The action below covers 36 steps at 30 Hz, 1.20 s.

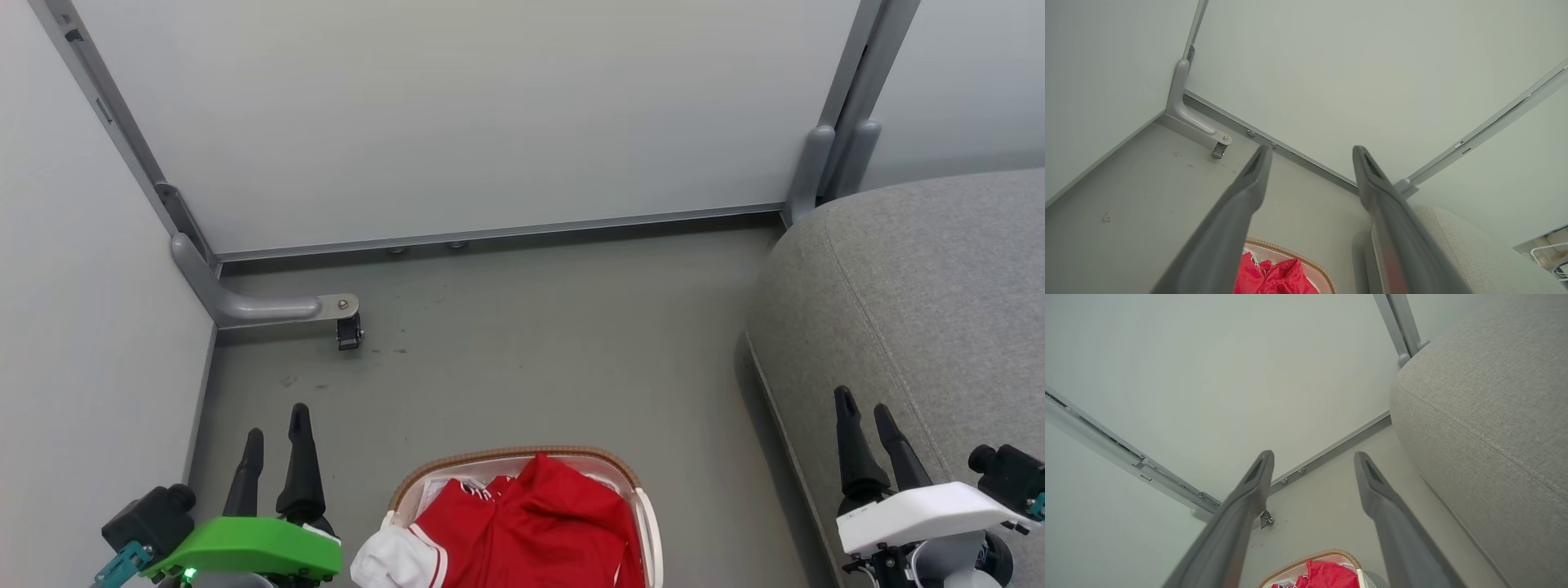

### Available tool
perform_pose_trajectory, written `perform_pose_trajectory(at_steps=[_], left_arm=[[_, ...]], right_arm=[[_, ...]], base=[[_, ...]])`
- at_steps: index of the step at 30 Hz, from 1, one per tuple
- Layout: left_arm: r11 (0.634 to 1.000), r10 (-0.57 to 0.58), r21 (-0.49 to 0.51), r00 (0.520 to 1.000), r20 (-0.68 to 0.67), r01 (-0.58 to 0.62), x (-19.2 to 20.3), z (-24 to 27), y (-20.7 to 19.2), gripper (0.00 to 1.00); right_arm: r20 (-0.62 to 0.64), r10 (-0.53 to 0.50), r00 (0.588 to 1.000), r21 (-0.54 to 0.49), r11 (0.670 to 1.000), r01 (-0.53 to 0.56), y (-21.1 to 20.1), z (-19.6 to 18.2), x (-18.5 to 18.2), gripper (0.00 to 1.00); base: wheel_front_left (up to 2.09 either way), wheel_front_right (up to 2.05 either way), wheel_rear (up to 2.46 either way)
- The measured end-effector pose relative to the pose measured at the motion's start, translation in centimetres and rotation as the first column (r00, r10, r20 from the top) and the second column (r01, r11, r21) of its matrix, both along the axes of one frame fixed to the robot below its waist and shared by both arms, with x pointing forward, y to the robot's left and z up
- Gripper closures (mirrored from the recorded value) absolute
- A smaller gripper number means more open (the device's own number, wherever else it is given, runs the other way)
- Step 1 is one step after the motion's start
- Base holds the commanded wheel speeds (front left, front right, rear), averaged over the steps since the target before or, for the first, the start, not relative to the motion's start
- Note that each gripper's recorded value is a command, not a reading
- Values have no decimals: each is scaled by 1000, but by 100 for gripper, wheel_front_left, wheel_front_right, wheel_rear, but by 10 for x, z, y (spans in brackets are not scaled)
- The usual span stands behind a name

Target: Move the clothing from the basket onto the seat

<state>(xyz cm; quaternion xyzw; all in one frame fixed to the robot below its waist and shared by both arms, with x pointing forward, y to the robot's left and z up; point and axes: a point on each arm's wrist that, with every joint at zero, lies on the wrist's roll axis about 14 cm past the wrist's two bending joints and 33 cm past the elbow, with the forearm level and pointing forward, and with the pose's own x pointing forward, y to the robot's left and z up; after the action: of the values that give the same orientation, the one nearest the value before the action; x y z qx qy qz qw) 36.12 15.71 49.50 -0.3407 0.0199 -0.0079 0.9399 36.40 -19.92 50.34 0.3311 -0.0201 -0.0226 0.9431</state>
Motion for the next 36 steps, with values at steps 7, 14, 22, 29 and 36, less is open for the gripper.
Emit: perform_pose_trajectory(at_steps=[7, 14, 22, 29, 36], left_arm=[[997, -1, 74, 1000, 6, 0, -4, -1, -1, 0], [990, -6, 138, 1000, 15, 4, -9, -2, -2, 0], [980, -6, 201, 1000, 22, 1, -13, -5, -1, 0], [968, -9, 252, 1000, 14, 5, -17, -11, -1, 0], [953, -21, 302, 1000, 11, 17, -20, -16, -1, 0]], right_arm=[[12, 5, 1000, -87, 996, -4, 1, 3, -1, 0], [20, 24, 1000, -183, 983, -20, 6, 5, -4, 0], [30, 38, 999, -270, 963, -29, 10, 7, -7, 0], [33, 50, 998, -338, 941, -36, 12, 7, -9, 0], [42, 60, 997, -396, 918, -39, 15, 8, -10, 0]], base=[[0, 0, 0], [0, 0, 0], [0, 0, 0], [0, 0, 0], [0, 0, 0]])
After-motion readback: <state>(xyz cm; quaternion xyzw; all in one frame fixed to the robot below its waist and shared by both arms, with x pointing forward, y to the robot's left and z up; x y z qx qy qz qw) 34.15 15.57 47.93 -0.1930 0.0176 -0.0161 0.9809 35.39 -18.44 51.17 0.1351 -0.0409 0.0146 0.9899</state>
